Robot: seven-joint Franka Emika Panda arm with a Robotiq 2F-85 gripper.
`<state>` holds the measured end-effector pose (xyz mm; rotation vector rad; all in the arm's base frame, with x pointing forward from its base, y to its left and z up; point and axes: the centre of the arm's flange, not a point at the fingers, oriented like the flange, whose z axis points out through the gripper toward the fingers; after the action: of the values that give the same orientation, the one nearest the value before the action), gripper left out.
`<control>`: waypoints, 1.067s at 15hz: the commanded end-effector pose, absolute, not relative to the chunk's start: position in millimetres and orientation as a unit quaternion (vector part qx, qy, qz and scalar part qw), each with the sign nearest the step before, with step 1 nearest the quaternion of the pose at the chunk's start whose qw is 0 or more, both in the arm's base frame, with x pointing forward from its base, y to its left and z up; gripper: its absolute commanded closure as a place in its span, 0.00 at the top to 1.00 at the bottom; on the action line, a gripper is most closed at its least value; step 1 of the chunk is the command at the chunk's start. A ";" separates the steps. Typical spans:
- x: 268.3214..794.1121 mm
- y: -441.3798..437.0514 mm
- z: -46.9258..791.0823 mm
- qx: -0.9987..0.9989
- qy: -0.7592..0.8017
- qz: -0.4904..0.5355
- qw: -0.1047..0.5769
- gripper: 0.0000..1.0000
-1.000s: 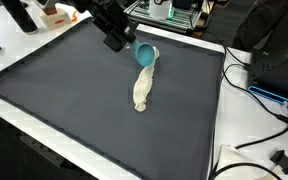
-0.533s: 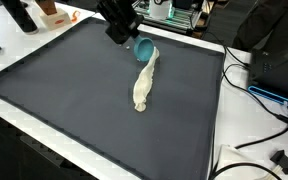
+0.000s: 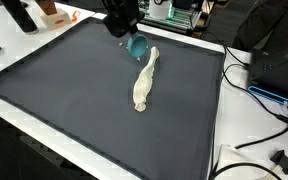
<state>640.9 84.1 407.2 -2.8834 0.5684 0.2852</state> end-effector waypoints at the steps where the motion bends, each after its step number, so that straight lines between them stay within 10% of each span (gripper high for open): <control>1: 628.5 94.2 419.2 -0.977 0.194 0.080 0.041 0.25; 2: 638.9 89.7 412.2 -0.976 0.190 0.087 0.069 0.25; 3: 638.5 92.4 413.8 -0.976 0.188 0.086 0.066 0.50; 6: 638.9 91.5 412.0 -0.976 0.189 0.087 0.066 0.50; 7: 639.0 91.1 411.6 -0.976 0.189 0.087 0.066 0.25; 16: 645.7 138.7 338.5 -0.942 0.270 0.112 -0.166 0.25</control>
<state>635.2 126.0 351.7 -3.2164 0.8325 0.3442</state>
